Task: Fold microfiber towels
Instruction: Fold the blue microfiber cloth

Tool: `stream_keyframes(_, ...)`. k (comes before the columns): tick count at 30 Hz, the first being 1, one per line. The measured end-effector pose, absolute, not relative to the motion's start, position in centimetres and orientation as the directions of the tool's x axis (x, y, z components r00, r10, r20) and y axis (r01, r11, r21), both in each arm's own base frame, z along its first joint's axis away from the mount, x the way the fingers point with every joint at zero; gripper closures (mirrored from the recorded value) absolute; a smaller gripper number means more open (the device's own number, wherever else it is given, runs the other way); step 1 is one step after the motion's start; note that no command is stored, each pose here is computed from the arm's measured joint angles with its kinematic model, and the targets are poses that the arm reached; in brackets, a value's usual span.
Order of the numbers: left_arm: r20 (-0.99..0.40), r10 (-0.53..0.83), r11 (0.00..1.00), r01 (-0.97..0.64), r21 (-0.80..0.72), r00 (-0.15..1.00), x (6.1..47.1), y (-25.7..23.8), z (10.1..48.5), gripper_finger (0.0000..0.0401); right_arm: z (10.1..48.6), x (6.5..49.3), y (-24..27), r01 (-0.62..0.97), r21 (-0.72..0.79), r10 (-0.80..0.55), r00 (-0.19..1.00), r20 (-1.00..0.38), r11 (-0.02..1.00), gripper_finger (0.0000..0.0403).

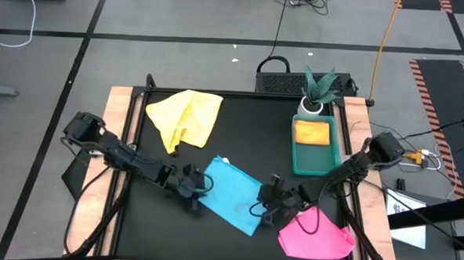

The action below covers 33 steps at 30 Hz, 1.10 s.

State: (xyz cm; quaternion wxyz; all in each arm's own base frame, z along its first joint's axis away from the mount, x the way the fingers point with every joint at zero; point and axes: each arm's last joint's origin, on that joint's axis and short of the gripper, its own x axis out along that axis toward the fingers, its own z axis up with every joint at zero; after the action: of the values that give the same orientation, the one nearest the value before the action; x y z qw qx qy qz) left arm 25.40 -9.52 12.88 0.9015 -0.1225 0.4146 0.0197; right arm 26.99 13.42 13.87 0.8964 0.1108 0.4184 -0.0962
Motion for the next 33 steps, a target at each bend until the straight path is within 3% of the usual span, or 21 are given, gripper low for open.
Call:
stream_keyframes(6, -0.797, -0.037, 0.975, -0.153, -0.161, 0.603, 25.6, -10.0, 10.8, 0.0274, 12.3, 25.9, 12.2, 0.372, 0.013, -0.180, 0.477, -0.860, 0.928, 0.0403)
stream_keyframes(10, -0.794, 0.006, 0.993, -0.099, -0.069, 0.608, 25.7, -9.3, 10.9, 0.0274, 12.2, 25.2, 12.8, 0.422, 0.037, -0.170, 0.443, -0.880, 0.906, 0.0403)
stream_keyframes(15, -0.796, 0.057, 0.998, -0.043, 0.039, 0.602, 25.3, -7.4, 12.4, 0.0274, 12.5, 24.9, 15.5, 0.370, 0.210, -0.005, 0.503, -0.864, 0.905, 0.0403)
stream_keyframes(19, -0.786, 0.115, 0.993, -0.089, 0.077, 0.607, 24.9, -5.4, 14.1, 0.0274, 13.2, 24.9, 18.0, 0.222, 0.336, 0.148, 0.591, -0.793, 0.915, 0.0403)
stream_keyframes(22, -0.761, 0.091, 0.995, -0.097, 0.037, 0.642, 25.0, -4.8, 15.1, 0.0274, 14.0, 25.2, 19.1, 0.098, 0.348, 0.192, 0.681, -0.707, 0.933, 0.0403)
stream_keyframes(24, -0.730, 0.022, 0.997, -0.065, -0.031, 0.683, 25.4, -5.0, 15.5, 0.0274, 14.5, 25.7, 19.3, 0.062, 0.322, 0.172, 0.742, -0.648, 0.945, 0.0403)
stream_keyframes(28, -0.694, -0.103, 0.991, 0.012, -0.135, 0.713, 26.2, -6.1, 15.2, 0.0274, 14.8, 27.1, 17.2, 0.150, 0.238, 0.026, 0.796, -0.604, 0.960, 0.0403)
stream_keyframes(33, -0.715, -0.086, 0.988, -0.031, -0.149, 0.694, 26.7, -7.3, 13.2, 0.0274, 13.9, 29.6, 12.9, 0.237, 0.145, -0.097, 0.774, -0.626, 0.961, 0.0403)
